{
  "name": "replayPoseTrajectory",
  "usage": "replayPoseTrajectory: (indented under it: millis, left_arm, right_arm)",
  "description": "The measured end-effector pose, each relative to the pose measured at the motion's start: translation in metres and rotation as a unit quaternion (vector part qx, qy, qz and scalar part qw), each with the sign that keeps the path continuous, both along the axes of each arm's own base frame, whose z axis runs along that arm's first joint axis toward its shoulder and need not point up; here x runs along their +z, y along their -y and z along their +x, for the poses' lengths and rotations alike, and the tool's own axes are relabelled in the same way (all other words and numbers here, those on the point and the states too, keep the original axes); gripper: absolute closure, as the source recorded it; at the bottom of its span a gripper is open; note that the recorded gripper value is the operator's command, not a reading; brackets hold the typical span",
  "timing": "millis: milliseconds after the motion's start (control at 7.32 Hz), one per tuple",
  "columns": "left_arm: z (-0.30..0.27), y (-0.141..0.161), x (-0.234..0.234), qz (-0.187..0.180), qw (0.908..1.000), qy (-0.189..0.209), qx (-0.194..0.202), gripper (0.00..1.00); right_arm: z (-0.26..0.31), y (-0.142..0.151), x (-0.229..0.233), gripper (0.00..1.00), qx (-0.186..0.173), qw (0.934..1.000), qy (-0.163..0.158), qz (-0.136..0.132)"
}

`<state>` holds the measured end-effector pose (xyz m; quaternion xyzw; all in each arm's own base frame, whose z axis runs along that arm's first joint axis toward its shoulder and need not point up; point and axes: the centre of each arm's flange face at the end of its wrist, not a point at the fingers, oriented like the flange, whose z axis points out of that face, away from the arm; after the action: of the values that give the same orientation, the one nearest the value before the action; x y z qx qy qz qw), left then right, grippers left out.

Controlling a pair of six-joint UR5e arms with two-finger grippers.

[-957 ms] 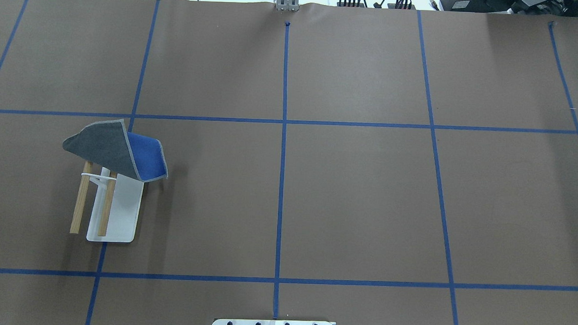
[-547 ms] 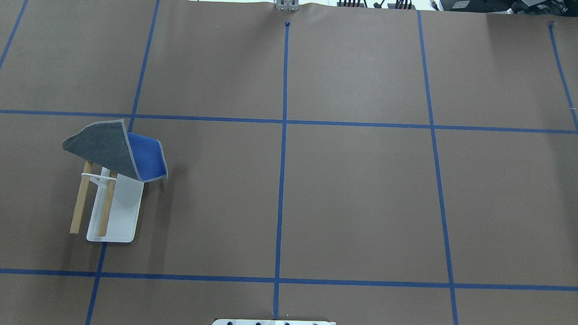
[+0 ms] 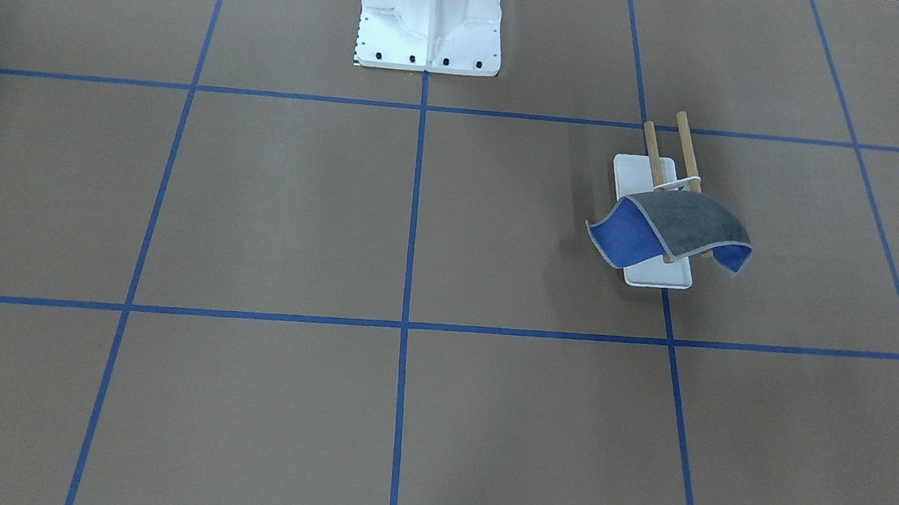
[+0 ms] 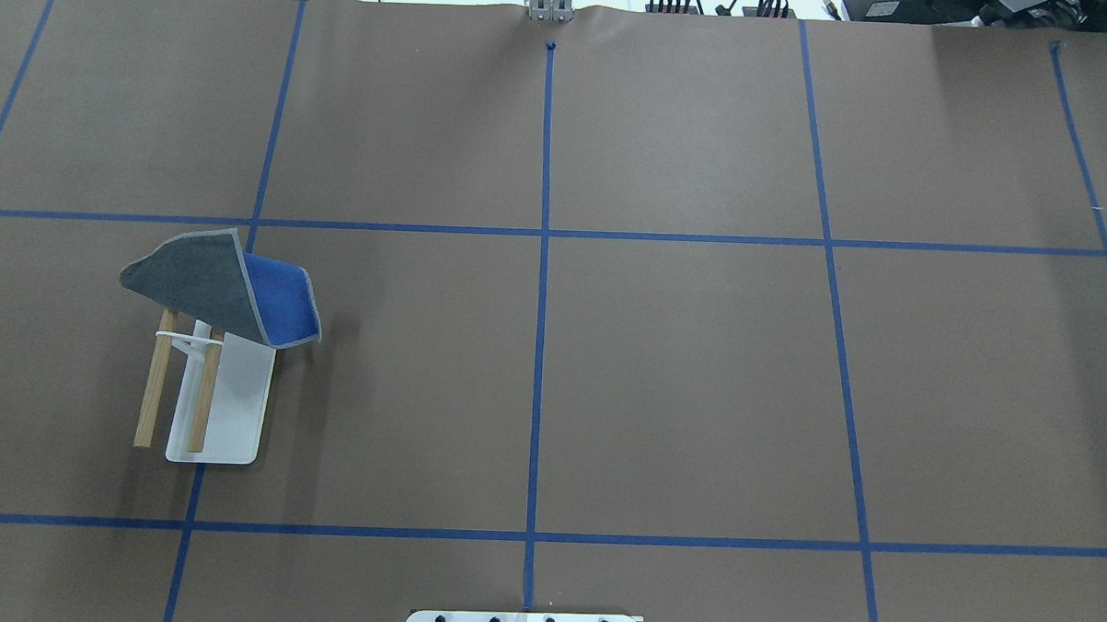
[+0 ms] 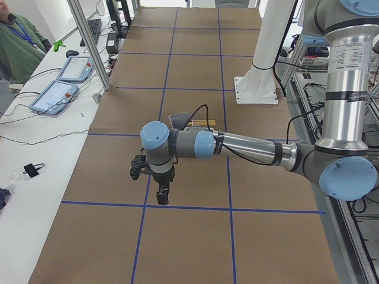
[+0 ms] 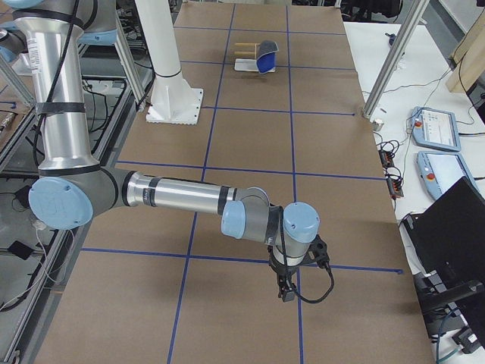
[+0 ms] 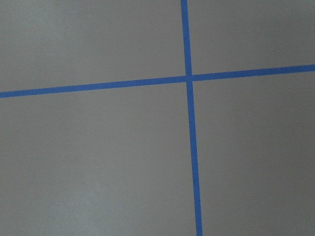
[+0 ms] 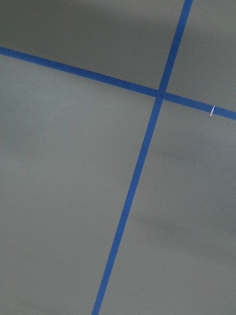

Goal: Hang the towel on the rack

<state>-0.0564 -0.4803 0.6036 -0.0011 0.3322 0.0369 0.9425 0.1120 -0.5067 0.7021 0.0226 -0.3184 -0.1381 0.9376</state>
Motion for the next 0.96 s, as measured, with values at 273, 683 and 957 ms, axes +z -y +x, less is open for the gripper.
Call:
replayPoseTrajectory:
  millis: [273,683,957]
  left_arm:
    - [-0.0007,-0.0068,0.0073,-0.008,1.0,0.0,-0.001,0.01]
    - [-0.001,-0.0108,0.0118,-0.013,0.9999,0.0,-0.001,0.01]
    - [-0.0009,-0.011,0.0122,-0.014,0.9999,0.0,-0.001,0.01]
  right_arm:
    - [-0.0003,-0.0026,0.0021,0.0,0.0,1.0,0.0,-0.002]
    - [-0.0008,-0.0065,0.0056,0.0,0.0,1.0,0.001,-0.006]
    - [-0.001,-0.0096,0.0087,0.0,0.0,1.0,0.001,-0.009]
